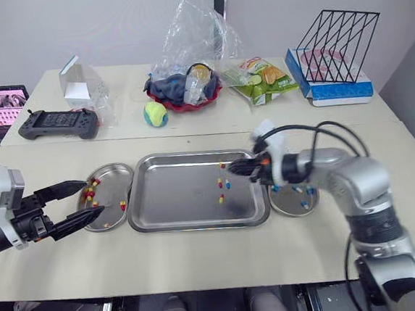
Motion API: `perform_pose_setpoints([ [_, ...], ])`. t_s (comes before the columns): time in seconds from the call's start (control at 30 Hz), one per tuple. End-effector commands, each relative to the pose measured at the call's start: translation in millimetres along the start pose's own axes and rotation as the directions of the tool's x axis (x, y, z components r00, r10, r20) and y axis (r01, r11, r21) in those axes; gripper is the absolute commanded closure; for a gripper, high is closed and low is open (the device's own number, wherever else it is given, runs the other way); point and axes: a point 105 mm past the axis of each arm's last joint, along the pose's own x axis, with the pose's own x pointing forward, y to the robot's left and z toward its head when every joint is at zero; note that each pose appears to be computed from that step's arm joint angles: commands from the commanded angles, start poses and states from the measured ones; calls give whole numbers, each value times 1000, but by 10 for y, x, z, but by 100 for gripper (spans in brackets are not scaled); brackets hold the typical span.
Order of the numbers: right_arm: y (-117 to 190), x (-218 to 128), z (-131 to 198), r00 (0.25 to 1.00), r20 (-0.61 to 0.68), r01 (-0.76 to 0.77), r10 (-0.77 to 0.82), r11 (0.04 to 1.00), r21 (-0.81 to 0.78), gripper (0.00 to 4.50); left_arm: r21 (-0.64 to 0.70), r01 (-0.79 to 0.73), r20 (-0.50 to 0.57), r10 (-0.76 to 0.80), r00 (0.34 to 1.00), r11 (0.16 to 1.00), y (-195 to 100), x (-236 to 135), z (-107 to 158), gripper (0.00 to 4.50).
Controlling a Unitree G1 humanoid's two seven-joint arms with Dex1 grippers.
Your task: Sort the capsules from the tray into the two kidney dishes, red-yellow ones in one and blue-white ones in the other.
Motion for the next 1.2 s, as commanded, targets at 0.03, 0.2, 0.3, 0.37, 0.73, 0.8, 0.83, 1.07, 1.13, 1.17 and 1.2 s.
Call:
perform_pose_setpoints([
  [0.03,-256,-200,32,997,22,79,-78,996,-44,449,18,13,26,-14,1000,1000,6,16,55,0],
  [0.2,-426,-352,-174,992,-43,113,-117,990,-88,449,18,18,29,-18,999,1000,36,47,50,0],
  [0.3,-434,-409,-313,990,-91,99,-110,987,-123,449,20,21,30,-21,999,1000,47,67,47,0],
  [0.37,-438,-440,-410,986,-128,94,-110,988,-121,449,21,22,28,-23,999,1000,58,73,42,0],
  [0.73,-475,-590,-346,989,-119,81,-90,994,-79,203,41,6,19,-7,1000,999,106,49,35,0],
  [0.8,-551,-676,-251,989,-86,115,-121,991,-70,136,66,-28,32,26,999,997,151,23,67,0],
  [0.83,-593,-730,-184,989,-60,134,-138,989,-63,102,81,-51,45,47,998,995,181,5,94,0],
  [1.07,-1068,-1161,69,928,131,364,-348,923,-128,3,83,-235,113,225,968,969,475,-291,144,0],
  [1.13,-1165,-1257,42,909,167,403,-381,907,-123,3,63,-262,122,253,960,963,511,-360,95,0],
  [1.17,-1206,-1297,-7,904,167,414,-393,903,-112,3,57,-275,123,266,956,960,527,-385,68,0],
  [1.2,-1258,-1347,-89,897,157,432,-413,894,-120,3,45,-293,124,286,950,955,548,-415,20,0],
])
